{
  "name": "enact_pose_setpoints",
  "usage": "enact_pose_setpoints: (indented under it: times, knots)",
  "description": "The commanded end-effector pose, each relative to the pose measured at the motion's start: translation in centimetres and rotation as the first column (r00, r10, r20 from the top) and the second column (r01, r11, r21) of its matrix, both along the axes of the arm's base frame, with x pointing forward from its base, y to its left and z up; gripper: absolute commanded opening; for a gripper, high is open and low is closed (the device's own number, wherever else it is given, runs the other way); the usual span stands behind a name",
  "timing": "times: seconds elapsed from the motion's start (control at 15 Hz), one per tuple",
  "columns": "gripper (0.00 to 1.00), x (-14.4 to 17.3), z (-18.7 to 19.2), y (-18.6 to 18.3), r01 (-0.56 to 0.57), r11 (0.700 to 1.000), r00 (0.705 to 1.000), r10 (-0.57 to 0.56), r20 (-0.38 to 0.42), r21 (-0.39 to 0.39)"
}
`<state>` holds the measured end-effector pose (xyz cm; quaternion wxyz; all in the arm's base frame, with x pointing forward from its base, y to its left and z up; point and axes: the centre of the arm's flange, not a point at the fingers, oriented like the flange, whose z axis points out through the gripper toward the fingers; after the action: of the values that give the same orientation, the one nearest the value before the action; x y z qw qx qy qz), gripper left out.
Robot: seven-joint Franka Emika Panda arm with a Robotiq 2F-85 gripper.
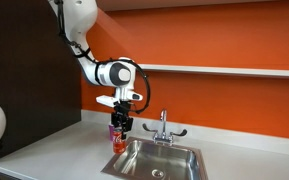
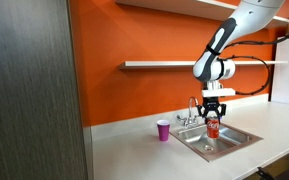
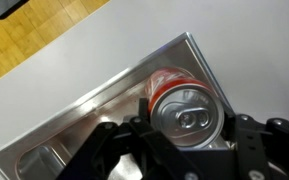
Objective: Put the can in the sink
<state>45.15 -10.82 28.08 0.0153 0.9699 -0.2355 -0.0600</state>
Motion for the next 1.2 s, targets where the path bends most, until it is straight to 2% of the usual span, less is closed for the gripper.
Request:
enact_pose_setpoints:
  times: [0.0, 0.73, 0.8, 1.13]
  knots:
    - [0.63, 0.0, 0.0, 0.0, 0.000, 1.000, 1.000, 0.000, 0.000, 0.000]
    - [0.63, 0.0, 0.0, 0.0, 0.000, 1.000, 1.000, 0.000, 0.000, 0.000]
    - [0.38, 0.0, 0.0, 0.0, 0.000, 1.000, 1.000, 0.000, 0.000, 0.000]
    - [0.38, 1.4, -1.2, -1.4, 0.002, 1.000, 1.000, -0.002, 0.003, 0.000]
